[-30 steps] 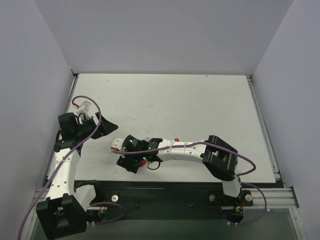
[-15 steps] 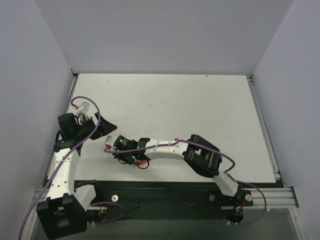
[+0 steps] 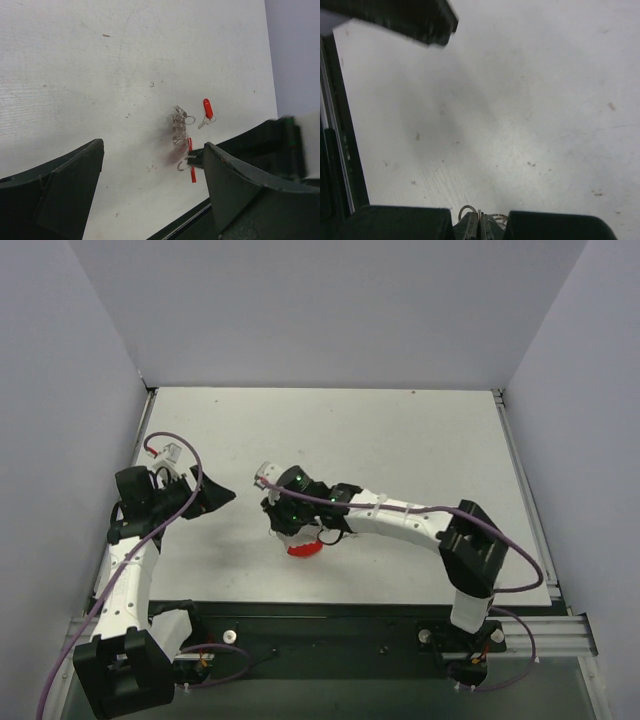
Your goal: Put the keys on the keyring
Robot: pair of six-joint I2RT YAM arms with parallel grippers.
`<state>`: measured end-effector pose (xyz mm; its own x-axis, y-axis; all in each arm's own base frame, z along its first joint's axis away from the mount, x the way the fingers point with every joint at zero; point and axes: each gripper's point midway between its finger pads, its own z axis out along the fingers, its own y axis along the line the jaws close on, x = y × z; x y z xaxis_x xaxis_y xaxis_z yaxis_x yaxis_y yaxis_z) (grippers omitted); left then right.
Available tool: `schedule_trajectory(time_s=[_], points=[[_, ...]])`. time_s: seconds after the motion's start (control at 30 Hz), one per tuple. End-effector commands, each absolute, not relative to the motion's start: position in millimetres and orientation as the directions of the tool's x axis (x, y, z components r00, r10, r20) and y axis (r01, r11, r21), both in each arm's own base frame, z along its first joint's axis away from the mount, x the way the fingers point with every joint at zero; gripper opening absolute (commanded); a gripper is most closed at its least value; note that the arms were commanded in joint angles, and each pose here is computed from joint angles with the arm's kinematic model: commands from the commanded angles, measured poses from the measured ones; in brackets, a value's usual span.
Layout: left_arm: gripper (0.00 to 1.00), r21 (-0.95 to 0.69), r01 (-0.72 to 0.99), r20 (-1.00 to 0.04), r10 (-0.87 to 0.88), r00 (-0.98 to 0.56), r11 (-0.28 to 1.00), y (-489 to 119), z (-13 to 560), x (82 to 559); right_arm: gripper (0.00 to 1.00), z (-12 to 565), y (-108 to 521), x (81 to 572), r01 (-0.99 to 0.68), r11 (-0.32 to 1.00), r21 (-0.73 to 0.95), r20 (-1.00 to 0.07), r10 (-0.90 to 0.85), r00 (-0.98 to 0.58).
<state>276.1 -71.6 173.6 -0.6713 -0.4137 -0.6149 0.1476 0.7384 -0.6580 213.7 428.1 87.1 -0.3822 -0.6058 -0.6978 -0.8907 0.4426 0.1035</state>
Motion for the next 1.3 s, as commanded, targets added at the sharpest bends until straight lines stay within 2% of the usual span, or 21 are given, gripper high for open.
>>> schedule_trajectory(time_s=[0.0, 0.27, 0.47, 0.73, 0.9, 1.2, 1.27], points=[[0.89, -0.639, 0.307, -0.696, -0.359, -0.622, 0.706, -87.2, 206.2, 278.8, 0.00, 167.8, 424.5, 224.5, -0.886, 0.426, 0.181, -0.825, -0.425, -0.373], [0.87, -0.572, 0.570, -0.807, -0.277, -0.522, 0.590, -155.5, 255.1, 263.1, 0.00, 217.8, 398.4, 232.1, -0.856, 0.450, 0.254, -0.877, -0.266, -0.400], [0.80, -0.564, 0.719, -0.823, -0.340, -0.454, 0.405, -181.6, 292.1, 244.8, 0.00, 245.8, 379.4, 235.6, -0.837, 0.450, 0.310, -0.897, -0.153, -0.415], [0.72, -0.555, 0.769, -0.827, -0.314, -0.467, 0.318, -204.3, 305.9, 229.3, 0.00, 287.9, 358.7, 232.1, -0.826, 0.434, 0.360, -0.918, 0.007, -0.396], [0.70, -0.584, 0.760, -0.803, -0.339, -0.490, 0.285, -217.6, 306.7, 229.4, 0.00, 312.9, 345.9, 232.6, -0.819, 0.436, 0.374, -0.925, 0.108, -0.365], [0.63, -0.580, 0.790, -0.796, -0.344, -0.498, 0.199, -238.5, 318.9, 224.8, 0.00, 324.9, 339.3, 231.1, -0.814, 0.437, 0.382, -0.924, 0.151, -0.352], [0.59, -0.577, 0.794, -0.800, -0.325, -0.504, 0.189, -245.2, 318.9, 223.4, 0.00, 325.5, 338.9, 231.4, -0.813, 0.439, 0.383, -0.923, 0.154, -0.352]])
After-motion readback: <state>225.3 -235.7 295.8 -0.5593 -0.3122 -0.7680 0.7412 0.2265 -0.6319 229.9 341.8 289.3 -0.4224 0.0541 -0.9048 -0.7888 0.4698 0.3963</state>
